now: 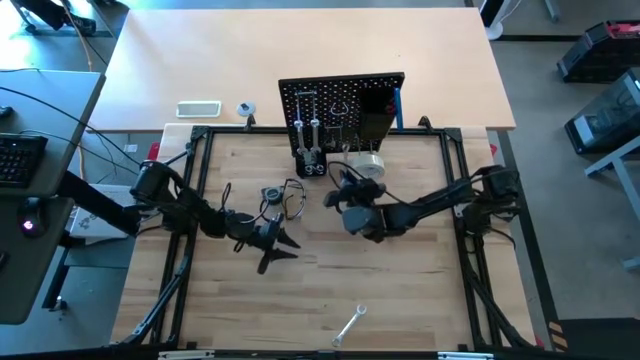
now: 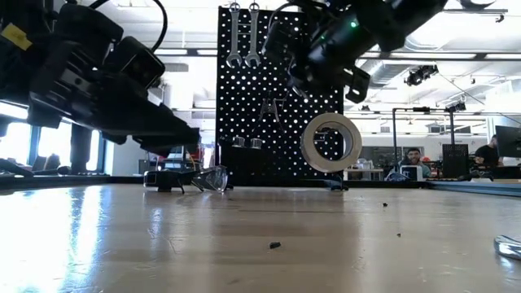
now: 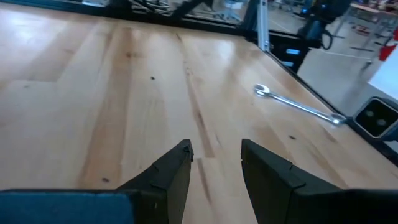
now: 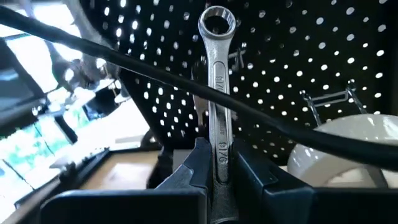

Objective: Hang tools onto peg board
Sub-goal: Hang the top wrench on the pegboard

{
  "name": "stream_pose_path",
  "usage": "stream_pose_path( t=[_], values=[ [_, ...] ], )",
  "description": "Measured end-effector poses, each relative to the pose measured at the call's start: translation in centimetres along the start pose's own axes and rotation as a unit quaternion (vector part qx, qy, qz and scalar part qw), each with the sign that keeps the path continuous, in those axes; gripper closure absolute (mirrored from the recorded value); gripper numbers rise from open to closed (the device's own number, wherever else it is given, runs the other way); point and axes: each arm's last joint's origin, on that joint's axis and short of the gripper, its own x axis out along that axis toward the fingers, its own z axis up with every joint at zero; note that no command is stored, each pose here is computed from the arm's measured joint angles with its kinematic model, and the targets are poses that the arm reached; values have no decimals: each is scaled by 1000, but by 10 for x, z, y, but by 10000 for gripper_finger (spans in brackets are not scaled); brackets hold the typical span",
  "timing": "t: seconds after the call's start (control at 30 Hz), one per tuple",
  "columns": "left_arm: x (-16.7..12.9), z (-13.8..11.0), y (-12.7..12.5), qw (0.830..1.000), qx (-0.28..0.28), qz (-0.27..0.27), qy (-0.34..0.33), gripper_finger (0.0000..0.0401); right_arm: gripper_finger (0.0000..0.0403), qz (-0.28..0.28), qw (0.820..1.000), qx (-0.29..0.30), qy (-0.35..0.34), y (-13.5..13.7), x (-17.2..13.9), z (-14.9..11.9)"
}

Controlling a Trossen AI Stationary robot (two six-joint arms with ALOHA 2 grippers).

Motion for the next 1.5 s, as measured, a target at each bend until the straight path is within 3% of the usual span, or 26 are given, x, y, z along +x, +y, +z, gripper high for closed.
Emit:
stream_pose_path(
  t=[0.27,0.5,0.8,1.3,1.5],
  values=[
    [0,-1,-2,999,0,-37,10,268,374,-13,998,61,-14,16,17,12],
    [-2,-3,-3,998,0,-65,20,268,375,-22,996,80,-12,37,37,-16],
    [-11,-13,-3,996,-3,-78,43,268,375,-53,985,156,-46,33,39,-33],
    [-14,-15,-3,996,16,-78,47,268,374,-67,976,198,-66,31,49,-28],
    [-14,-15,-3,996,22,-78,47,268,375,-71,974,201,-72,28,53,-47]
  ],
)
